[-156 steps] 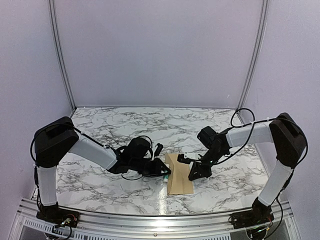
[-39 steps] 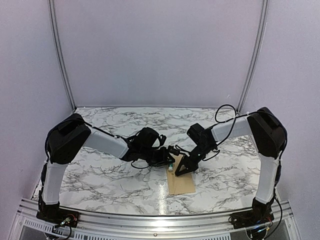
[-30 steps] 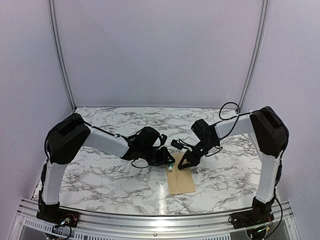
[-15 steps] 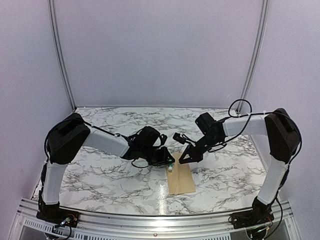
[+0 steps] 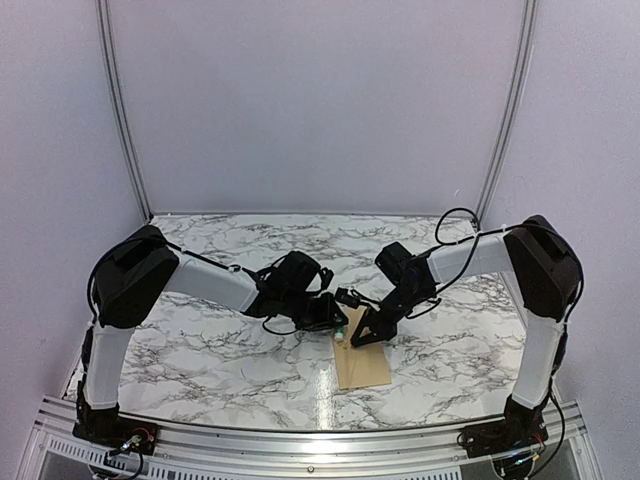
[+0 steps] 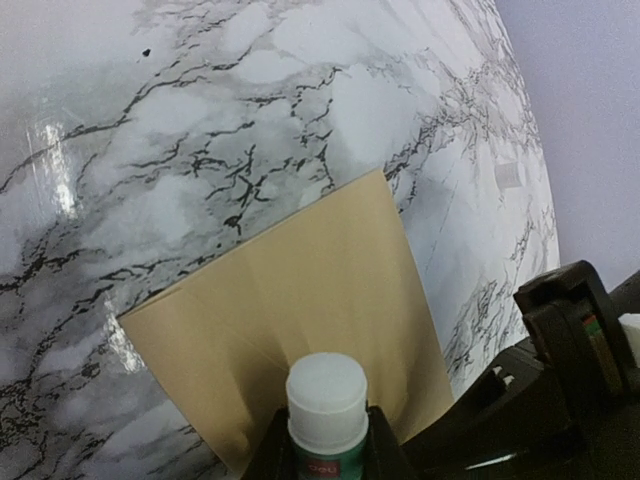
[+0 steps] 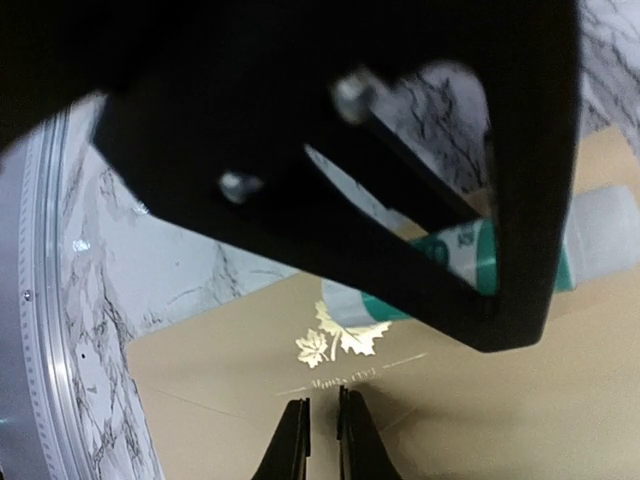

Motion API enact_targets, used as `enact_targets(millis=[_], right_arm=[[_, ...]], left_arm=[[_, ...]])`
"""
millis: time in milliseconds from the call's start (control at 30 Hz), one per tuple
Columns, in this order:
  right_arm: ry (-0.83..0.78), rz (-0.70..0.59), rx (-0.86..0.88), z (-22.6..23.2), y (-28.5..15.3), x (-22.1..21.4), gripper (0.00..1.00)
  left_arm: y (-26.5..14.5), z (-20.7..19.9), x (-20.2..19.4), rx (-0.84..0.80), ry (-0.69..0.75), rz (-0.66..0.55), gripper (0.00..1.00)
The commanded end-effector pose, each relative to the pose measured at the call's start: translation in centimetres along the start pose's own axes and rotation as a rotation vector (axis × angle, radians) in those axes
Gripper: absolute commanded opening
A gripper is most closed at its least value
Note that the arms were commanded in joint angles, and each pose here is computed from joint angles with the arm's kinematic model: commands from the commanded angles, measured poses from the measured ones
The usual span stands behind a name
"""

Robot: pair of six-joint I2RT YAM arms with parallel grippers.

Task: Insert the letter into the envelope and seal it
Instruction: Seal the envelope with the envelope flap.

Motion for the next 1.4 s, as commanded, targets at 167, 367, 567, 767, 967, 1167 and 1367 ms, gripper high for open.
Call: enact_targets(millis=[167, 367, 567, 767, 967, 1167, 1367], right_arm=[[0.075, 0.116, -0.059, -1.8, 2.1, -2.1, 0.08], [0.082, 0.114, -0.085, -1.9, 1.8, -2.3, 0.08], [0.087, 0.115, -0.085, -1.9, 1.8, -2.5, 0.08], [0.068, 0.116, -0.098, -1.7, 1.7, -2.4, 0.08], [0.047, 0.102, -0.111, -1.5, 1.1, -1.8, 0.08], [-0.059, 0.000, -0.168, 0.3, -3.3, 2.3, 0.08], [-0.288, -0.212, -0.467, 5.8, -15.6, 8.3, 0.33]], left_arm=[[-1.1, 0.4, 0.2, 0.088, 0.023, -0.002, 0.00], [-4.2, 0.2, 1.1, 0.115, 0.041, -0.066, 0.00], [-8.8, 1.0, 2.1, 0.205, 0.067, -0.135, 0.00], [-14.9, -1.3, 4.0, 0.286, 0.217, -0.226, 0.00], [-20.1, -3.7, 5.0, 0.296, 0.298, -0.358, 0.00], [-23.1, -5.8, 5.3, 0.232, 0.372, -0.465, 0.00], [-24.8, -8.5, 5.8, 0.074, 0.502, -0.524, 0.00]])
Point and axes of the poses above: each gripper's point midway between its finger pads, its own y axis out along the fingers, its own z axis along the line the jaws close on, x = y × z, the point moved 10 cm from there along -y, back along the fingers, and after that the axes turned 4 degrees about -y, right-handed, at the moved point
